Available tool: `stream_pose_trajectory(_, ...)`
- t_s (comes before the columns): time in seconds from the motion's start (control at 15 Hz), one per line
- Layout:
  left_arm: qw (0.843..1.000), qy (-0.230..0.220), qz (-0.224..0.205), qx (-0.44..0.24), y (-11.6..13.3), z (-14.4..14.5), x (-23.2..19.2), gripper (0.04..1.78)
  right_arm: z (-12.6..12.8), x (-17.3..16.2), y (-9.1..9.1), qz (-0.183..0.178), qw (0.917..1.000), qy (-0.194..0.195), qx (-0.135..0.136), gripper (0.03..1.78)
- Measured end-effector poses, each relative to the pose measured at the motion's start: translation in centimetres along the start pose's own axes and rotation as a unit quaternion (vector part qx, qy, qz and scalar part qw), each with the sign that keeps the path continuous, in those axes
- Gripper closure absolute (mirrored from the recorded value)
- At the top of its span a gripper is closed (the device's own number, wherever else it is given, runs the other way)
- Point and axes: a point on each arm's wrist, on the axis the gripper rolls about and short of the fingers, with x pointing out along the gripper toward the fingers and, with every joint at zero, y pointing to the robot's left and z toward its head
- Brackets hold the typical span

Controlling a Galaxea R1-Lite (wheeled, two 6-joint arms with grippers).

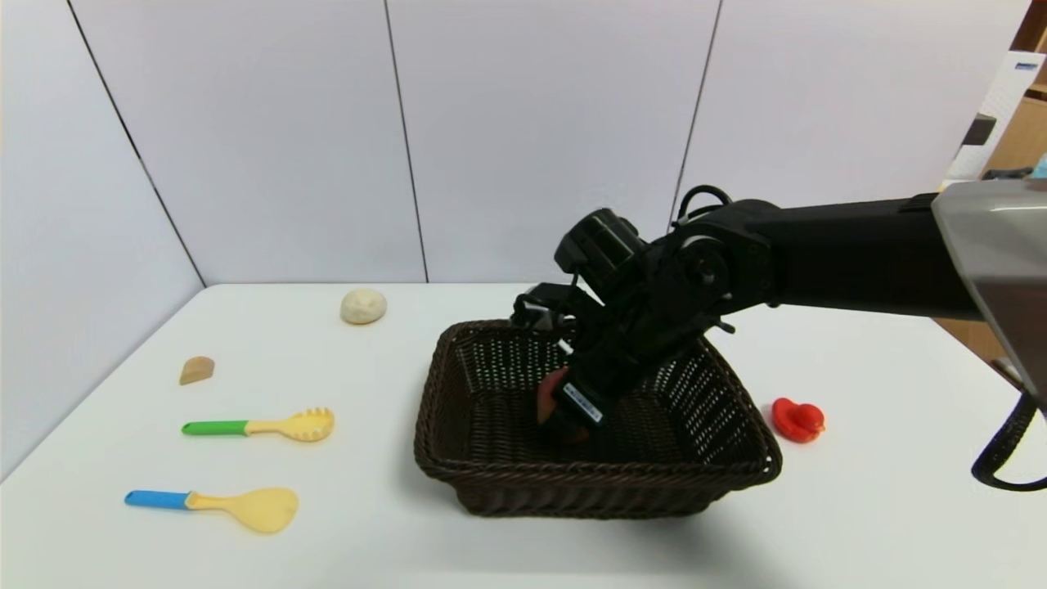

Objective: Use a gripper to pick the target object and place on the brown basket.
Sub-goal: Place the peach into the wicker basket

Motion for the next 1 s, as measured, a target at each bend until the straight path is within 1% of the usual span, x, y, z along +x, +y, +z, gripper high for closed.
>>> stream_pose_trajectory(0.27,1.000,0.000,0.000,0.000,0.0,0.0,0.0,0.13,0.2,0.0,-0.2,-0.003,1.0000,-0.003,0.001,0.28)
stream_pose_trajectory(0.4,1.000,0.000,0.000,0.000,0.0,0.0,0.0,0.13,0.5,-0.4,-0.3,-0.011,0.9999,-0.010,0.000,0.24)
stream_pose_trajectory(0.67,1.000,0.000,0.000,0.000,0.0,0.0,0.0,0.13,1.3,-2.2,-0.4,-0.025,0.9989,-0.039,-0.007,0.19)
stream_pose_trajectory(0.73,1.000,0.000,0.000,0.000,0.0,0.0,0.0,0.13,1.3,-2.6,-0.4,-0.026,0.9987,-0.042,-0.008,0.18)
stream_pose_trajectory(0.93,1.000,0.000,0.000,0.000,0.0,0.0,0.0,0.13,0.9,-3.9,0.0,-0.021,0.9992,-0.034,-0.009,0.15)
stream_pose_trajectory(1.0,1.000,0.000,0.000,0.000,0.0,0.0,0.0,0.13,1.0,-4.5,0.1,-0.022,0.9989,-0.040,-0.011,0.15)
